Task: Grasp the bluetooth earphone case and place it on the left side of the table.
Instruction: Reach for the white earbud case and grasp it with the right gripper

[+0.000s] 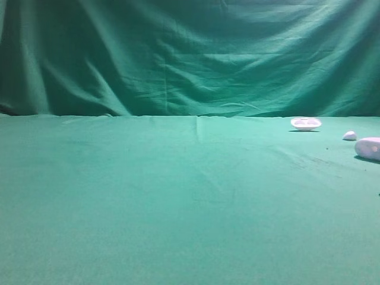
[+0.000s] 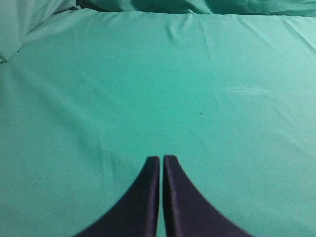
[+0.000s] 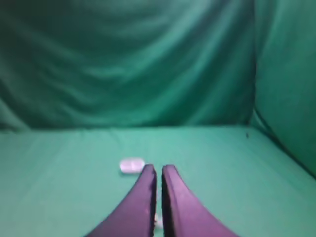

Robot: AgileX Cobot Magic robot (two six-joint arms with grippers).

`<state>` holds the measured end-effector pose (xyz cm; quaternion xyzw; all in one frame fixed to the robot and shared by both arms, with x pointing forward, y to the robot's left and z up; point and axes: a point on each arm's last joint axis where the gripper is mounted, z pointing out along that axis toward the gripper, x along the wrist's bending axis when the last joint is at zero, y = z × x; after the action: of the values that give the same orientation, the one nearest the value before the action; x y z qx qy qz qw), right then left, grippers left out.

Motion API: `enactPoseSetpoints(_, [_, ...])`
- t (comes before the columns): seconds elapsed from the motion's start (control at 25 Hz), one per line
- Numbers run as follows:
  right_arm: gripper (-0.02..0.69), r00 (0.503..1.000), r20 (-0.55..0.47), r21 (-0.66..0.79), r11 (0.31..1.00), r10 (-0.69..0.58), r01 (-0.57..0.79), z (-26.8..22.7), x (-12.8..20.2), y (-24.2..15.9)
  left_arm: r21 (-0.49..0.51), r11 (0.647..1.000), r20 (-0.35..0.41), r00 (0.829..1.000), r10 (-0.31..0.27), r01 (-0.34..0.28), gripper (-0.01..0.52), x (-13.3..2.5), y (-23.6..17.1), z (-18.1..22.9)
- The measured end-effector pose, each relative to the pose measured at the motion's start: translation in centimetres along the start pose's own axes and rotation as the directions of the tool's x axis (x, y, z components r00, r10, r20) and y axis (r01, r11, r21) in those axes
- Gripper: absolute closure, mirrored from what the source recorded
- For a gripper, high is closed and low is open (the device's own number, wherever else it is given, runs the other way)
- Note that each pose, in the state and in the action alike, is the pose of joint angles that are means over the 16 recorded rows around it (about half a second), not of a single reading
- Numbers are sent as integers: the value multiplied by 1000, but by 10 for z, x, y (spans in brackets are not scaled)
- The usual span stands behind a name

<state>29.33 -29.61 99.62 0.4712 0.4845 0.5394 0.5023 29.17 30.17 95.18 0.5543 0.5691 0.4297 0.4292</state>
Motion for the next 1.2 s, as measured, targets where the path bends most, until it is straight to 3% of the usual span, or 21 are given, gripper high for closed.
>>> enactPoseSetpoints(0.12, [665,998,11,35,998,55,-55,2,0,16,0,1000,0,1000,0,0,514,0,0,0])
enactPoseSetpoints(0.28, [665,994,47,194,975,97,-104,7,-1,33,0,1000,0,1000,0,0,514,0,0,0])
enactPoseSetpoints(0.56, [665,995,82,569,816,61,-97,27,-1,49,0,1000,0,1000,0,0,514,0,0,0])
enactPoseSetpoints(0.96, [651,988,-146,834,529,-55,153,87,14,35,0,1000,0,1000,0,0,514,0,0,0])
enactPoseSetpoints(1.2, [522,959,-274,892,355,-66,279,134,28,14,0,1000,0,1000,0,0,514,0,0,0])
